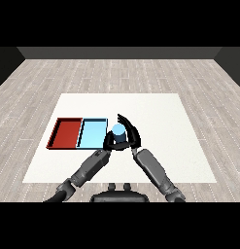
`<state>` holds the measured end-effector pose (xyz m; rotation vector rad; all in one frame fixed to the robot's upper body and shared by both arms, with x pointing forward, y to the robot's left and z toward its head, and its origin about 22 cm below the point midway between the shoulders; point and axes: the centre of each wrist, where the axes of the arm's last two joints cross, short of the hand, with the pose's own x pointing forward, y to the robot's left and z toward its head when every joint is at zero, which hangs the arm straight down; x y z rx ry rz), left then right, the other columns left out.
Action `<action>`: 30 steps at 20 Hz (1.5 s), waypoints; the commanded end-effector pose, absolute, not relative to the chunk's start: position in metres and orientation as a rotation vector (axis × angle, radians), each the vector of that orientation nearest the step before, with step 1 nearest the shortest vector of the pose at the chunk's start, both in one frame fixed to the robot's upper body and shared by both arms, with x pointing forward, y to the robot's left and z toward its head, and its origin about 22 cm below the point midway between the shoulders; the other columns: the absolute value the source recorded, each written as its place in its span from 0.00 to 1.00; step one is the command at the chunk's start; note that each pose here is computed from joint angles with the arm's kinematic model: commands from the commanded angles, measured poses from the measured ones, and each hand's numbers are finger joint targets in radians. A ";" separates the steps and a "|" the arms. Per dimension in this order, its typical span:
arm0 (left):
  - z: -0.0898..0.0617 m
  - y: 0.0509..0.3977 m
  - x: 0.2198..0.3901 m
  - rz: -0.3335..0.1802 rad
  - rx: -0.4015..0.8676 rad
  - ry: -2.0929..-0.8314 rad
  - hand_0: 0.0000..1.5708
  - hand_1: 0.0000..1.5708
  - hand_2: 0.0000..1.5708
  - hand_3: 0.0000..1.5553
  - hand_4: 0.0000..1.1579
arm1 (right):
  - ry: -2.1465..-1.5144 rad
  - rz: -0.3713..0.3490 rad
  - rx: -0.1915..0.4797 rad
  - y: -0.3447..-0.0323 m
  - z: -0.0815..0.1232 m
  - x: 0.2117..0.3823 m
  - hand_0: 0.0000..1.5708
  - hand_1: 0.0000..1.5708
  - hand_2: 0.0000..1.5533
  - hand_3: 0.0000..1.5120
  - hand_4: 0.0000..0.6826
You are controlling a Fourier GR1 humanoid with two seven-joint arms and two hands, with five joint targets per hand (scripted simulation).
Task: Pick the blue can and put it in the blue box
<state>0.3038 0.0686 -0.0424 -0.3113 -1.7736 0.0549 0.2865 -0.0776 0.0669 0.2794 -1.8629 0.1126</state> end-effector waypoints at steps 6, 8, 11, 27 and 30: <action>-0.030 0.081 0.313 0.070 -0.243 -1.776 1.00 1.00 1.00 0.99 1.00 | -1.931 0.007 0.277 -0.130 0.068 0.275 0.00 0.00 0.00 0.00 0.00; -0.036 0.111 0.315 0.036 -0.191 -1.799 1.00 1.00 1.00 0.99 0.99 | -1.985 -0.086 0.297 -0.143 0.068 0.277 0.00 0.00 0.00 0.00 0.00; -0.029 0.125 0.324 0.034 -0.120 -1.840 1.00 1.00 1.00 0.98 1.00 | -2.009 -0.249 0.285 -0.184 0.074 0.279 0.00 0.00 0.00 0.00 0.00; -0.025 0.215 0.368 -0.177 0.471 -1.518 1.00 1.00 1.00 0.95 0.89 | -1.956 -0.343 0.252 -0.225 0.036 0.267 0.00 0.00 0.00 0.00 0.00; -0.022 0.250 0.381 -0.202 0.553 -1.381 1.00 1.00 0.97 0.90 0.86 | -1.935 -0.380 0.254 -0.229 0.037 0.277 0.00 0.00 0.00 0.00 0.00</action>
